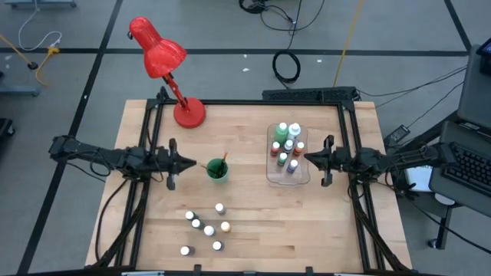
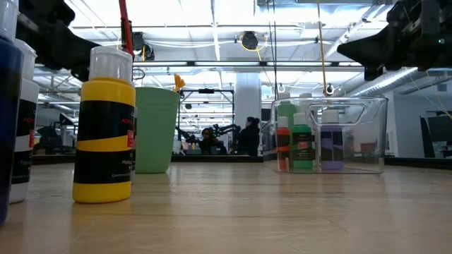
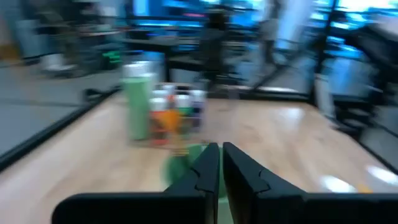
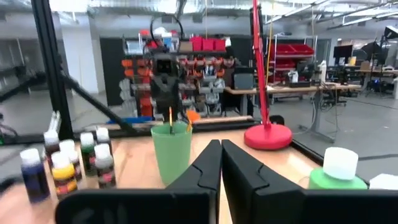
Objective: Pick & Place Paint Supplies
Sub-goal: Put the small gray paint bottle into the transparent bin
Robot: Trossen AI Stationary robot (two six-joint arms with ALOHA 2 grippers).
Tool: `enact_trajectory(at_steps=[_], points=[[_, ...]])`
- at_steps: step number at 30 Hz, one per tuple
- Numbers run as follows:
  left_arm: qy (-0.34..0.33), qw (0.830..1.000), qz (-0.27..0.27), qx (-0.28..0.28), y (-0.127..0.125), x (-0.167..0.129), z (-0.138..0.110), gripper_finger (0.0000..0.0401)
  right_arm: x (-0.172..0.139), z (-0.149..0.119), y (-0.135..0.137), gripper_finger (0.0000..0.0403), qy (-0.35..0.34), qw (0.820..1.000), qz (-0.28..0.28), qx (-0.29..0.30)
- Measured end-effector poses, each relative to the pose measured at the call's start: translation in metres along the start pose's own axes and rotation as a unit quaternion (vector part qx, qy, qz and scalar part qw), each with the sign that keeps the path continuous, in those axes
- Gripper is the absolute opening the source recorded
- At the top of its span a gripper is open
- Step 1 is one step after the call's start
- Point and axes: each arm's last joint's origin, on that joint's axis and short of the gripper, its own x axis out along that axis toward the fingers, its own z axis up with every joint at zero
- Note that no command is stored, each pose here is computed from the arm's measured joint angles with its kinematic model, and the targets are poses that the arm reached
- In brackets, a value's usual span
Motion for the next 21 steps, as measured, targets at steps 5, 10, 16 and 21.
enact_trajectory(at_steps=[5, 10, 16, 21], points=[[0.001, 0.998, -0.05, 0.032, -0.007, -0.001, 0.0, 0.0021, 0.0, -0.001, 0.0, 0.0009, 0.005, 1.0, 0.005, -0.005], [0.005, 1.0, -0.006, 0.027, -0.007, -0.002, -0.001, 0.0004, 0.002, -0.013, 0.003, 0.001, 0.058, 0.997, 0.035, -0.033], [0.047, 0.999, -0.007, -0.011, -0.007, -0.002, -0.01, 0.002, 0.005, -0.011, 0.005, 0.001, 0.043, 0.998, 0.039, -0.033], [0.053, 0.999, 0.001, 0.004, -0.007, -0.002, -0.011, 0.002, 0.005, -0.016, 0.005, 0.001, 0.066, 0.996, 0.038, -0.034]])
